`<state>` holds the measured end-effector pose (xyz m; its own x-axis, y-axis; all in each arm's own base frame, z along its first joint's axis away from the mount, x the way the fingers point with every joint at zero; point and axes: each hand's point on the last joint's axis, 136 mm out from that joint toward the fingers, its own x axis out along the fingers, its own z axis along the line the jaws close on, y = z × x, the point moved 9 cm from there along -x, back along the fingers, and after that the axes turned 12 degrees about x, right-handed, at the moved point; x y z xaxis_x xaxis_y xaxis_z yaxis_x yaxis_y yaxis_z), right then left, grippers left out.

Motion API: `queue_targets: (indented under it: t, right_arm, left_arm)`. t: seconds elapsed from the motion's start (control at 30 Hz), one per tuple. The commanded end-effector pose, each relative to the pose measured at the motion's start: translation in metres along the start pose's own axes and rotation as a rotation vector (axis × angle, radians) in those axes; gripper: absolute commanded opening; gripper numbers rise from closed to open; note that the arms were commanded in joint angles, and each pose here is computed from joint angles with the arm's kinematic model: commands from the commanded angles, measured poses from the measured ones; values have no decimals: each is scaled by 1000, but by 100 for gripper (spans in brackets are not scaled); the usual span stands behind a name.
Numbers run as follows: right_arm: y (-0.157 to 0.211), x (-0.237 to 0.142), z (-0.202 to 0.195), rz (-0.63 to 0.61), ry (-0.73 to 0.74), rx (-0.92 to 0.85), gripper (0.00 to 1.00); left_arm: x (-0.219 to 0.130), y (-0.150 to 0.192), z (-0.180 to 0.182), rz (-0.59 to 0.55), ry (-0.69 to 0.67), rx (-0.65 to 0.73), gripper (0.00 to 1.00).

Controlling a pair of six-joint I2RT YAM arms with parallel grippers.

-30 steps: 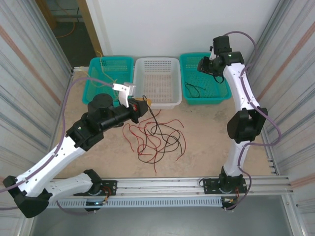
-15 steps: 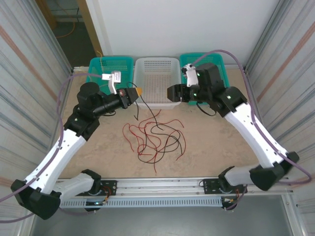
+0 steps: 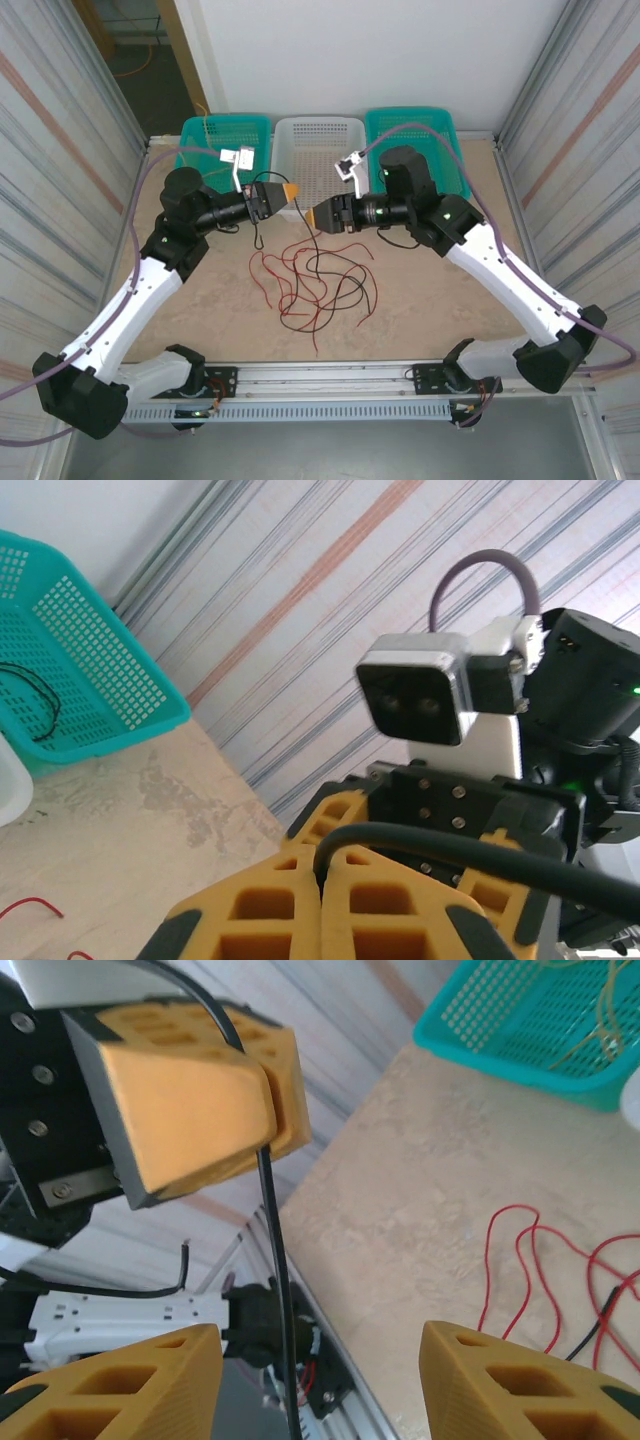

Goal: Untangle the cables

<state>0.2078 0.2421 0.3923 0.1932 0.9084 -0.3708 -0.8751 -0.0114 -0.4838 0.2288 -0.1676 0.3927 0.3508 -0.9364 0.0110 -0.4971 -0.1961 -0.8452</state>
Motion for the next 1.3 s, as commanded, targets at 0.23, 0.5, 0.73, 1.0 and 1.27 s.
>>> queue_targets:
  t: [0.23,0.5,0.73,1.0,1.27]
  right_arm:
    - [-1,12,3,34,-9,-6,23]
    - [-4,4,7,-20,6,-39,0]
    - [-21,-15,2,-116,137,-58,0]
    - [-68,-71,-31,-381,402,44,0]
    - [-126,-111,-129,-487,584,353,0]
  left_arm:
    - [1,0,-2,-12,69,12,0]
    - [3,5,5,0,35,-15,0]
    - [-5,21,30,68,-263,-34,75]
    - [-40,45,55,165,-719,12,87]
    - [-57,77,62,239,-790,-66,86]
